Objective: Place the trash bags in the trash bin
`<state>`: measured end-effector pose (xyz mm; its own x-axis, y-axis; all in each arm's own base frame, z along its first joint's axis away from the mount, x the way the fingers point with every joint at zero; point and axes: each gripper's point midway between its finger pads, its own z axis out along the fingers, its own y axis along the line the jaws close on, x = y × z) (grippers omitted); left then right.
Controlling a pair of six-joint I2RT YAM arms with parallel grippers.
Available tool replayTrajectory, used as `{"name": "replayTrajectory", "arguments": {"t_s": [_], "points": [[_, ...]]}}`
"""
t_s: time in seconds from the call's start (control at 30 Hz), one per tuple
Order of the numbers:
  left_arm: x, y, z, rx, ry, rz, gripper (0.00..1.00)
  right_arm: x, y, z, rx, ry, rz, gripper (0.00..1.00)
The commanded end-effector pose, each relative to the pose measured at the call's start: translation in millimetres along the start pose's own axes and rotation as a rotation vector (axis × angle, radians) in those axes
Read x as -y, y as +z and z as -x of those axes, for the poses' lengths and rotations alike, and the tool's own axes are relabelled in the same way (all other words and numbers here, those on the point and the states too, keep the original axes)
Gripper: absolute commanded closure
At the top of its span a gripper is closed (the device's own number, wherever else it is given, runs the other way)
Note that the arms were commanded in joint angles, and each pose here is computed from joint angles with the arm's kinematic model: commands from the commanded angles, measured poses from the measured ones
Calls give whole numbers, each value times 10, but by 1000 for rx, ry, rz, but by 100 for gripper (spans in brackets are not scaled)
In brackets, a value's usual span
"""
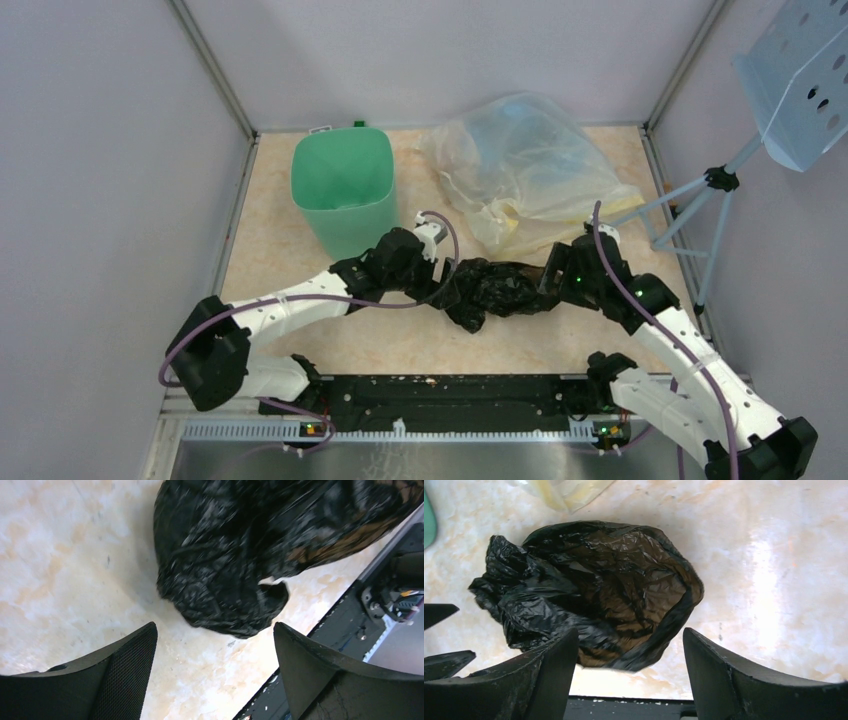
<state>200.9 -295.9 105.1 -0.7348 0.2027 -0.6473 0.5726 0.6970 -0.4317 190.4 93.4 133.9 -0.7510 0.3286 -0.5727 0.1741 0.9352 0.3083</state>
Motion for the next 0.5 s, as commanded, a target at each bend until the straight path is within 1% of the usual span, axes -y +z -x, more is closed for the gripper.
{"name": "replayTrajectory", "arguments": {"t_s": [0.0,0.03,0.07,0.1,0.17,0.2,0.27,0.37,0.47], "points": [[12,107,-5,44,-54,-17,11,-39,-326,336,105,-30,-3,31],[-6,126,-31,40,-59,-13,11,-55,-369,357,99,-47,-2,36],[21,156,32,65,-61,-27,13,-98,-386,348,80,-74,7,41],[27,180,56,70,-59,-29,14,-147,-401,341,72,-91,20,44],[53,237,111,70,-55,-37,18,-297,-381,282,45,-123,61,54],[66,259,135,69,-55,-41,20,-401,-370,238,34,-133,96,55],[106,288,184,77,-51,-62,24,-572,-347,117,12,-149,139,55],[132,323,203,87,-51,-79,32,-817,-270,-189,-30,-210,165,49],[85,351,181,78,-52,-58,43,-936,-192,-389,-25,-291,88,49]]}}
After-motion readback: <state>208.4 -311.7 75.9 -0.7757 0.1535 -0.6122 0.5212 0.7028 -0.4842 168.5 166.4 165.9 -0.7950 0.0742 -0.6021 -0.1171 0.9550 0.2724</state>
